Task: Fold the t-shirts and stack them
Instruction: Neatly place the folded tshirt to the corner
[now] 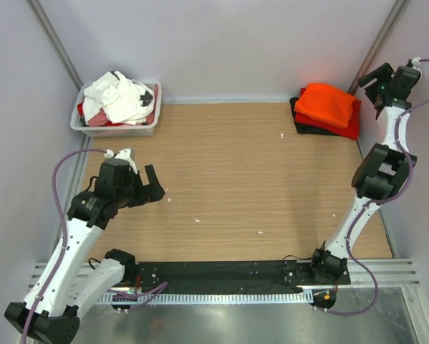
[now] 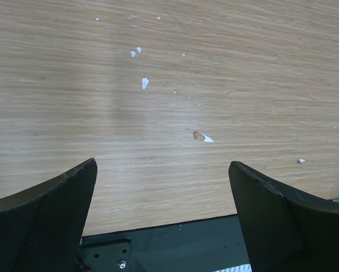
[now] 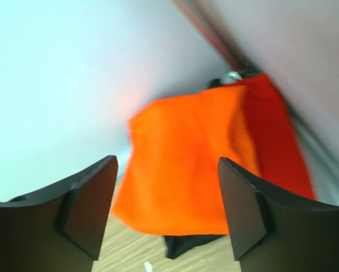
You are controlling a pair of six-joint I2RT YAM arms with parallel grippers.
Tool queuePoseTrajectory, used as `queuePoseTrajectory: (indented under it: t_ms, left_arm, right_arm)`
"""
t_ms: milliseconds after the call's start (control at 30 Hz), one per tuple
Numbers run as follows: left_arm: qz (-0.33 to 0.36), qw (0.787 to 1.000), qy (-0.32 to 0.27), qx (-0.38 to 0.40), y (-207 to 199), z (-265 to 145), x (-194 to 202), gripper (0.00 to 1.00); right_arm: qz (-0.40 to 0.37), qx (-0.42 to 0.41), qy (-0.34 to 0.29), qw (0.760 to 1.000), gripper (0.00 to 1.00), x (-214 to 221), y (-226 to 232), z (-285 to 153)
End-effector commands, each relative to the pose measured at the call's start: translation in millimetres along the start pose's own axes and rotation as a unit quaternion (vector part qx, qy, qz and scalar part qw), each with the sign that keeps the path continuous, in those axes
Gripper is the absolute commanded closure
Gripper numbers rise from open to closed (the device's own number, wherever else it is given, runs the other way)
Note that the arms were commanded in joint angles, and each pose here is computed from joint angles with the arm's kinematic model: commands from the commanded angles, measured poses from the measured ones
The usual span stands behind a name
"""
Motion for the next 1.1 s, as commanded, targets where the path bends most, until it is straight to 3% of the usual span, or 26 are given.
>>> queuePoseTrajectory:
  t_ms: [0, 67, 200, 333, 500, 700, 900, 1067]
  left_arm:
    - [-0.006, 1.0, -0.027, 0.0, 1, -2, -9, 0.0]
    - [-0.006, 1.0, -0.028, 0.0, 1, -2, -9, 0.0]
    - [-0.008, 1.0, -0.03, -0.002, 2, -3, -9, 0.0]
    - [-0.009, 0.999, -0.033, -0.002, 3, -4, -9, 0.0]
    - [-0.009, 0.999, -0.032, -0.003, 3, -2, -10, 0.0]
    - [-0.011, 0.999, -0.033, -0.004, 4, -3, -10, 0.0]
    - [-0.012, 0.999, -0.033, -0.004, 4, -2, -11, 0.0]
    - [-0.012, 0.999, -0.035, -0.003, 4, -3, -11, 0.0]
  right_arm:
    - [0.084, -0.101, 0.009, 0.991, 0.27, -14, 22, -7]
    - [0.089, -0.141, 0.057, 0.984, 0.36, 18, 40, 5]
    - [0.084, -0.17, 0.126, 0.974, 0.41, 72, 72, 29]
    - [0.081, -0.179, 0.157, 0.968, 0.41, 111, 90, 46]
    - [0.139, -0.216, 0.177, 0.95, 0.43, 138, 84, 68]
    - [0.192, -0.236, 0.207, 0.93, 0.47, 161, 60, 83]
    - [0.219, -0.217, 0.224, 0.924, 0.52, 183, 22, 99]
    - [0.199, -0.258, 0.216, 0.921, 0.48, 149, 57, 92]
Point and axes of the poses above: each gripper's point midway between its finger pads, its own z axis out along the fingers, its own y axis along the line the jaws close on, x = y × z, the point moved 4 cm from there along -z, back along the fingers, and after that the axes turned 9 degrees about z, right-handed, at the moved point
